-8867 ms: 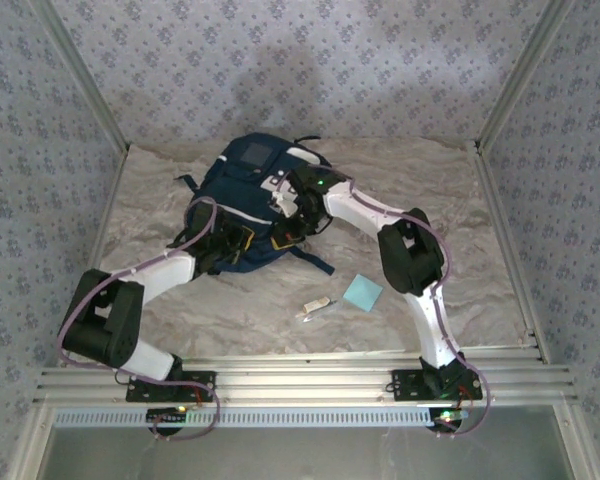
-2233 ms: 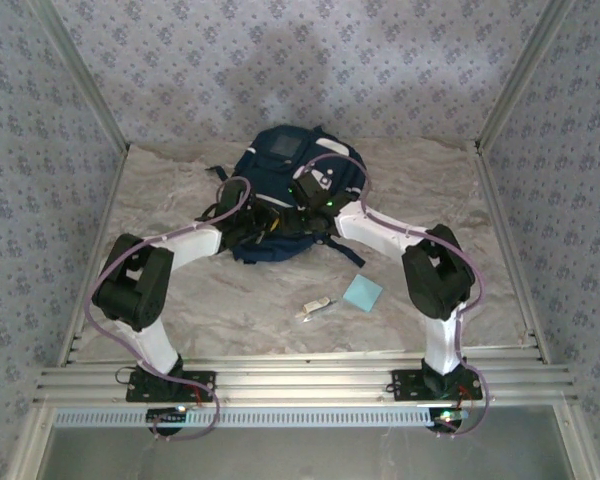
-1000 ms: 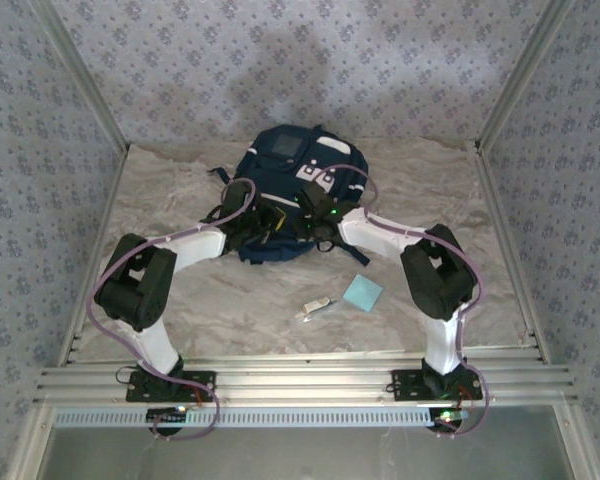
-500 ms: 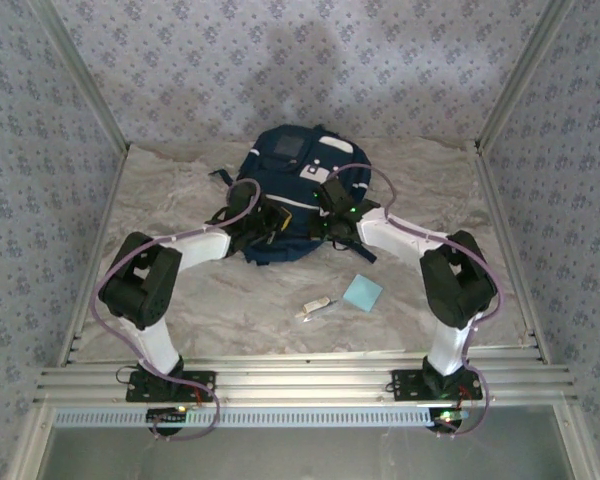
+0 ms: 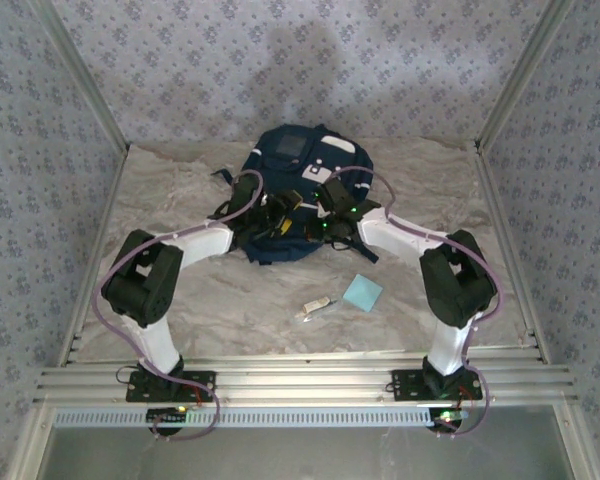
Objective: Pack books, pencil case, and school supplies into a backpack
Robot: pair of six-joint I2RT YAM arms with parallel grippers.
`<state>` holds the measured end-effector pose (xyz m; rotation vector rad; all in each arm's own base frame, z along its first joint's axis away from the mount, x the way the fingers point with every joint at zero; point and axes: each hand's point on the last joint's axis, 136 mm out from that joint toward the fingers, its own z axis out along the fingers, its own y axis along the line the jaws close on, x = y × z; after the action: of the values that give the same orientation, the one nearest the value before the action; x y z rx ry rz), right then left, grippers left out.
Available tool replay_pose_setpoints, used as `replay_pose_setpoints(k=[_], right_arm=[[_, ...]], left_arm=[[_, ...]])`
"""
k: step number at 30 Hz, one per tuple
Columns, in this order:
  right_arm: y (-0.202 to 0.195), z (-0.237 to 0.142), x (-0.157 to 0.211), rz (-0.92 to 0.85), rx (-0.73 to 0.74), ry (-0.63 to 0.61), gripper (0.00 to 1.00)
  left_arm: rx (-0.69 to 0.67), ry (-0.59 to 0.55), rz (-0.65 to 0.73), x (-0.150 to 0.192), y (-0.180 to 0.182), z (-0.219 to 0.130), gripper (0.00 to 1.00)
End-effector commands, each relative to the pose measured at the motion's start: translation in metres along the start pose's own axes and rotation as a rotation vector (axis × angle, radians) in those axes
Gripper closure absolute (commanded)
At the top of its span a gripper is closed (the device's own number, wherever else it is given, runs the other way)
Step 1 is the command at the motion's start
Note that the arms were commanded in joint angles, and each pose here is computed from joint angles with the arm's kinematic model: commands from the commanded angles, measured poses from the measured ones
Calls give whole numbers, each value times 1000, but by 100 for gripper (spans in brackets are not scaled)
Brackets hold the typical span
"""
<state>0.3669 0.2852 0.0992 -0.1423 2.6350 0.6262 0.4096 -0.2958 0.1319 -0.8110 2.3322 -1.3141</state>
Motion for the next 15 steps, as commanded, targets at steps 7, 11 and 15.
replay_pose_setpoints(k=[7, 11, 15], right_arm=[[-35, -25, -10, -33, 14, -5, 100], [-42, -31, -12, -24, 6, -18, 100], [-41, -34, -14, -29, 8, -23, 100]], left_arm=[[-234, -164, 379, -32, 5, -93, 23], [-368, -194, 349, -41, 58, -106, 25], [-378, -171, 287, -36, 94, -93, 29]])
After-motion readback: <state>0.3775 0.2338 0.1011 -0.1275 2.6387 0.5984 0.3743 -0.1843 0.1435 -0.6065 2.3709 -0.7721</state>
